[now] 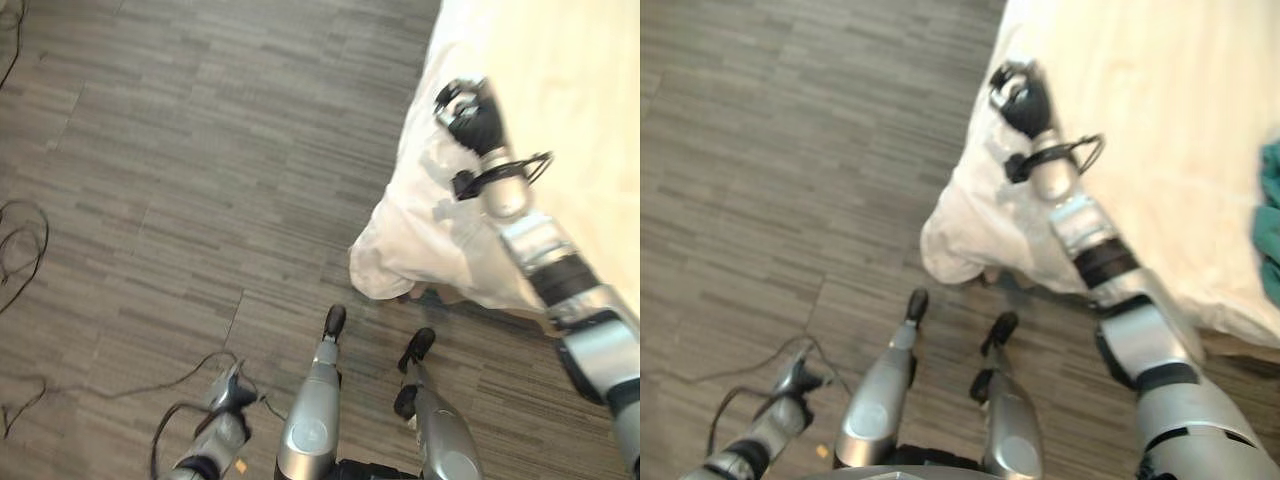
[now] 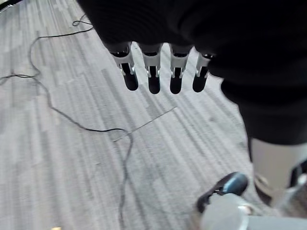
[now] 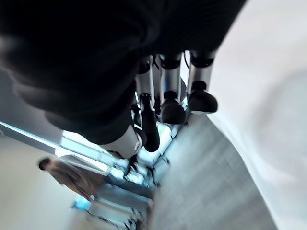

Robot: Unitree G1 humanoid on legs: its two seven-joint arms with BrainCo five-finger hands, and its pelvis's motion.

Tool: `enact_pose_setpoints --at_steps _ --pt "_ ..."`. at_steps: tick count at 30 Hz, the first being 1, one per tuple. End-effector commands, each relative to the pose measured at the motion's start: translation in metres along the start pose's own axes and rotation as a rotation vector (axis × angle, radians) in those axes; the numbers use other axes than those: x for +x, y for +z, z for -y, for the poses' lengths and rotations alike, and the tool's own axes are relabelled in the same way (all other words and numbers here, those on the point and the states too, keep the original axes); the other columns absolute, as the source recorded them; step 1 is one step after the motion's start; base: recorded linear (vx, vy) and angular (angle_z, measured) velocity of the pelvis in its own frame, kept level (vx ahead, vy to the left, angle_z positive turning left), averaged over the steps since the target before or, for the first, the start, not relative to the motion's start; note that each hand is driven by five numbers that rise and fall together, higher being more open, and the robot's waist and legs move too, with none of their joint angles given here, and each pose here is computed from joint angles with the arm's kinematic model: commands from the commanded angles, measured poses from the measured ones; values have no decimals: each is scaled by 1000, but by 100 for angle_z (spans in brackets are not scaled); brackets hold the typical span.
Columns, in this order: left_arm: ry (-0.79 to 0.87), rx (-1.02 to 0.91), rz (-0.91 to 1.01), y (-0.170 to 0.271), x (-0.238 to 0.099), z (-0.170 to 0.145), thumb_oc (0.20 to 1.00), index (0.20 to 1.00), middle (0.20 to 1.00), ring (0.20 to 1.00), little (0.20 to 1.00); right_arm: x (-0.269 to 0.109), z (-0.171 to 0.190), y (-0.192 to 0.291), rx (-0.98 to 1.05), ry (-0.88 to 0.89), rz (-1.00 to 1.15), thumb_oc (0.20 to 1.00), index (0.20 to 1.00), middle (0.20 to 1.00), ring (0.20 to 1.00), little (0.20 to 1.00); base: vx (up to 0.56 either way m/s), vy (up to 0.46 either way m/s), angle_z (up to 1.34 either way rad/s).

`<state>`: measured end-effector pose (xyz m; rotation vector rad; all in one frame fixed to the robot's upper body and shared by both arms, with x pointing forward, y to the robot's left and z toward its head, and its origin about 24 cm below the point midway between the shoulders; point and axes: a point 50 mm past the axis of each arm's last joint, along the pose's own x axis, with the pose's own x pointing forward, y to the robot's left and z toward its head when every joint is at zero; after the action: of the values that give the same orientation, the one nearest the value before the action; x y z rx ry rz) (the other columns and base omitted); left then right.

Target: Tidy up the quilt and then pick up the clothes from the bed and put them into the laundry hamper.

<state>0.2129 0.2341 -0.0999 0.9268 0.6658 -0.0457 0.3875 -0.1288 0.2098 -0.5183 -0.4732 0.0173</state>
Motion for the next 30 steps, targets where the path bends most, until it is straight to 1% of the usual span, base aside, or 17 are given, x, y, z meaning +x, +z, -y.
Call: enact_pose_setpoints --at_steps 1,3,4,5,8,9,13,14,15,17,18,19,21,22,23,27,30 --pt "53 -13 56 15 5 -8 1000 1000 1000 1000 1000 -36 -36 -48 55 118 -188 200 200 200 200 200 -9 20 14" --pt "55 -16 76 22 6 -8 1000 1000 1000 1000 1000 -45 -43 -58 60 137 -235 200 200 200 200 200 -8 16 17" --pt "58 -13 107 32 7 -9 1000 1000 1000 1000 1000 -74 -65 -83 93 206 -353 200 200 200 200 200 -7 13 12" --pt "54 -11 110 34 7 -8 1000 1000 1000 1000 1000 -89 -75 -93 97 251 -398 200 200 200 200 200 -3 9 8" --pt "51 -5 104 33 7 -7 1000 1000 1000 1000 1000 -105 -84 -100 99 311 -430 200 200 200 200 200 -1 -2 4" --pt "29 34 76 25 8 -5 1000 1000 1000 1000 1000 -128 -91 -104 81 454 -419 200 200 200 200 200 25 -20 -5" --pt "-21 60 -35 -4 3 0 1000 1000 1000 1000 1000 -116 -61 -45 264 517 -110 200 200 200 200 200 42 -2 -11" --pt "-20 59 -34 -4 3 0 1000 1000 1000 1000 1000 -116 -61 -45 263 516 -110 200 200 200 200 200 28 -6 -25" --pt "-34 67 -64 -13 1 2 1000 1000 1000 1000 1000 -112 -46 -18 350 515 19 200 200 200 200 200 26 -1 -28" --pt "-85 65 -109 -26 -5 11 1000 1000 1000 1000 1000 -104 -16 28 544 440 227 200 200 200 200 200 73 -17 -18" --pt "-98 57 -117 -28 -6 13 1000 1000 1000 1000 1000 -99 -7 37 576 385 278 200 200 200 200 200 80 -31 -28" --pt "-103 40 -119 -28 -7 15 1000 1000 1000 1000 1000 -88 9 44 592 254 327 200 200 200 200 200 36 -19 -32" --pt "-103 40 -119 -28 -7 14 1000 1000 1000 1000 1000 -88 9 44 592 253 328 200 200 200 200 200 6 -8 -27" --pt "-81 20 -98 -21 -4 11 1000 1000 1000 1000 1000 -75 24 35 564 89 296 200 200 200 200 200 4 -14 -26" --pt "-81 20 -98 -21 -4 11 1000 1000 1000 1000 1000 -75 24 35 564 88 296 200 200 200 200 200 -13 -24 -23" --pt "-41 -49 -41 -1 1 8 1000 1000 1000 1000 1000 -76 33 -30 393 -83 8 200 200 200 200 200 -58 40 -16" --pt "-8 -117 15 17 4 4 1000 1000 1000 1000 1000 -87 26 -82 316 -152 -238 200 200 200 200 200 -110 152 -46"
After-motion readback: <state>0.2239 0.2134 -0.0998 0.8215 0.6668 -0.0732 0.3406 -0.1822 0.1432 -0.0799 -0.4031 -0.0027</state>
